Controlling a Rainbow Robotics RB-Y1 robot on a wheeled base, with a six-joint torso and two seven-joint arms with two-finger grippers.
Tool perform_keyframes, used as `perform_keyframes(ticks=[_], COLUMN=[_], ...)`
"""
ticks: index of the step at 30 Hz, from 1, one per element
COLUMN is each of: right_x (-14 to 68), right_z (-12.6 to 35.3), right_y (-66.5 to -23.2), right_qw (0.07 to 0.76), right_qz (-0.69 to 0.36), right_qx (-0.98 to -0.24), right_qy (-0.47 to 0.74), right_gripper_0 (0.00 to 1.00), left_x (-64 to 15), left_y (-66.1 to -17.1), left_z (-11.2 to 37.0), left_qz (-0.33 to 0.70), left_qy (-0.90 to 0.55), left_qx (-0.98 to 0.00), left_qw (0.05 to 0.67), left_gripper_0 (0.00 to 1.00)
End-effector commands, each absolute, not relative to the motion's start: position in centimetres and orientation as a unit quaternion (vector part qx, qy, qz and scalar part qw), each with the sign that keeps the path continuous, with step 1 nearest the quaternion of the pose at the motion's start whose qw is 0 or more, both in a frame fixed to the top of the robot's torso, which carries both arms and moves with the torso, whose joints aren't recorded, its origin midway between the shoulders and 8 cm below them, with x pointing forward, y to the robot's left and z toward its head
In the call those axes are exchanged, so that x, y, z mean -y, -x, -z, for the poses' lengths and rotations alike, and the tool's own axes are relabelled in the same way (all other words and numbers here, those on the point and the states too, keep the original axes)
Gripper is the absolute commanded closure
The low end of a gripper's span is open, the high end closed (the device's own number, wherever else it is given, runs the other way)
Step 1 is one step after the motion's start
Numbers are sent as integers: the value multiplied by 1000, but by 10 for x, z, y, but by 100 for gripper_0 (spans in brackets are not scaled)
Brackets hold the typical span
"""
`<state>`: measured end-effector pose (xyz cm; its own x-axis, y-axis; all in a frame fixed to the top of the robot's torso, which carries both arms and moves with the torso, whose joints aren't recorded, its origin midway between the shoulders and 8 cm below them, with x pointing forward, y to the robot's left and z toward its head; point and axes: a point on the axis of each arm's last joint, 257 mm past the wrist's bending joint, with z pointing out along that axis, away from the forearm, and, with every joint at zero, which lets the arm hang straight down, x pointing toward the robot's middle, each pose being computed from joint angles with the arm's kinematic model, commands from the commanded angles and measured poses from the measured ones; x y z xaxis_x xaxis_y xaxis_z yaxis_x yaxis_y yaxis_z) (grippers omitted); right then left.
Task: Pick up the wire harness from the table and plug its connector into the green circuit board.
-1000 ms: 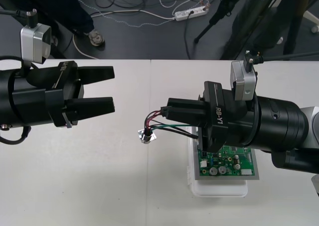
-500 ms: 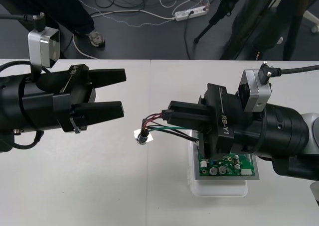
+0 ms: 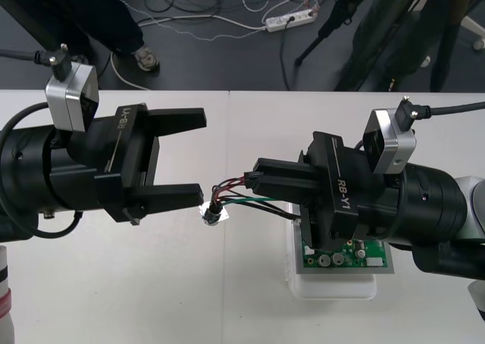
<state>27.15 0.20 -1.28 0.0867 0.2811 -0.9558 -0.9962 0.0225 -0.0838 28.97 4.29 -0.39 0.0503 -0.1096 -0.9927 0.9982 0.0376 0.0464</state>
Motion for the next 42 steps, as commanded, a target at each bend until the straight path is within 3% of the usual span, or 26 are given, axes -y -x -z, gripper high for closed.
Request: perform_keyframes(ticks=[1, 20, 42], right_x=[-8, -8, 0], right_z=[1, 2, 6], right_y=[-256, -255, -261], right_qw=[602, 603, 599], right_qz=[-546, -546, -538], right_qx=[-376, -375, -389], right_qy=[445, 445, 448], right_gripper_0=[100, 100, 100], left_x=[-28, -13, -1], left_y=[-268, -251, -247], left_z=[20, 42, 33], left_qz=[523, 522, 535], left_qy=[-492, -501, -493], left_qx=[-453, -431, -411], left_qw=[529, 540, 549], left_gripper_0=[0, 0, 0])
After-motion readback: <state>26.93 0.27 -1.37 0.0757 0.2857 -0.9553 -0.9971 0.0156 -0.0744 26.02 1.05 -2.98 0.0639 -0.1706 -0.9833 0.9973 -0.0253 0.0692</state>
